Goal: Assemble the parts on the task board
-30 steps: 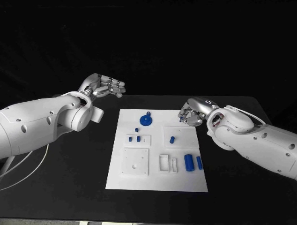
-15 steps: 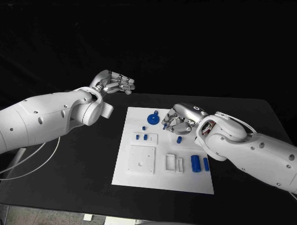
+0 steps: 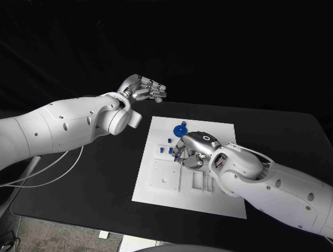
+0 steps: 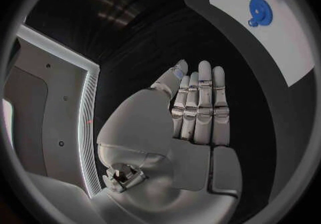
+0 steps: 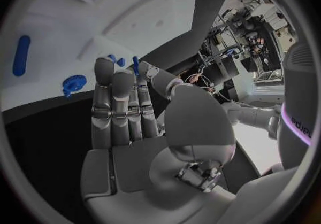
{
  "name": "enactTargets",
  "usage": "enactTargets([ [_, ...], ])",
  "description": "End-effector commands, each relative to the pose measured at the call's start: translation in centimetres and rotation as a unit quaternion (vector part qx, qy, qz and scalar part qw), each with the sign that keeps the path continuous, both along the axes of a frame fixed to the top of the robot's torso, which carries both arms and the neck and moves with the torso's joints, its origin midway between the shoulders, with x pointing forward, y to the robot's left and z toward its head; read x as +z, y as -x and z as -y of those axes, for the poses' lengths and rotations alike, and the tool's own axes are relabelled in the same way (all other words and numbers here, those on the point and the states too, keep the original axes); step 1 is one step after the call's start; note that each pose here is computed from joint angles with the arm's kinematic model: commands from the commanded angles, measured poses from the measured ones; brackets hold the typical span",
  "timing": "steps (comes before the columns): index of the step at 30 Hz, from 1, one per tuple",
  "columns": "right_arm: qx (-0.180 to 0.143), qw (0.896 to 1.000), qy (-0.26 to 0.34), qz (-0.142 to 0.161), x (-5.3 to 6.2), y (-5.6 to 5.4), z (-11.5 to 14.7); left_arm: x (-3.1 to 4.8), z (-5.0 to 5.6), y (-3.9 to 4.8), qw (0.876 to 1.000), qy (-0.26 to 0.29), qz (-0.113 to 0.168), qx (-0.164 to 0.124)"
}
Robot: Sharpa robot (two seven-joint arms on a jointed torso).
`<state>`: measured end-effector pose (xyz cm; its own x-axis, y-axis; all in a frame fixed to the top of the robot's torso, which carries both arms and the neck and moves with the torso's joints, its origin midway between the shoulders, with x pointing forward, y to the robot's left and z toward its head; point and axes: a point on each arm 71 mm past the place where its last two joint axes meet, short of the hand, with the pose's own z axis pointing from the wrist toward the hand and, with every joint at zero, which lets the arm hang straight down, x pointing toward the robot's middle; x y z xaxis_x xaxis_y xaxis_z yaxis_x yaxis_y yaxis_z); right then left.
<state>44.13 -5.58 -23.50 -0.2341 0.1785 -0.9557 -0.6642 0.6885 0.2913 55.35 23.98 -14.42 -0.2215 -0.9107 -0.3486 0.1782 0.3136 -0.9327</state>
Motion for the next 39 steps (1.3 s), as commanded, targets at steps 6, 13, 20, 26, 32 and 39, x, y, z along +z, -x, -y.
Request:
enactTargets([
  [6, 0.003, 0.999, 0.032, 0.028, -1.9, 0.3, -0.7, 0.19, 0.6, 0.01, 1.0, 0.006, 0.003, -0.006],
  [13, 0.006, 0.999, 0.038, 0.028, -2.5, 0.4, -1.0, 0.18, 1.0, 0.07, 1.0, 0.007, 0.001, -0.012],
  [20, 0.009, 0.999, 0.045, 0.02, -3.2, 0.7, -1.2, 0.17, 1.1, 0.07, 1.0, 0.008, 0.001, -0.014],
  [26, 0.011, 0.999, 0.048, 0.015, -3.7, 0.9, -1.4, 0.16, 1.1, 0.08, 1.0, 0.008, 0.001, -0.015],
  [32, 0.011, 0.999, 0.051, 0.012, -4.0, 1.0, -1.3, 0.16, 1.1, 0.08, 1.0, 0.008, 0.0, -0.014],
  [39, 0.011, 0.998, 0.054, 0.009, -4.1, 1.0, -1.2, 0.16, 1.1, 0.07, 1.0, 0.008, 0.0, -0.015],
])
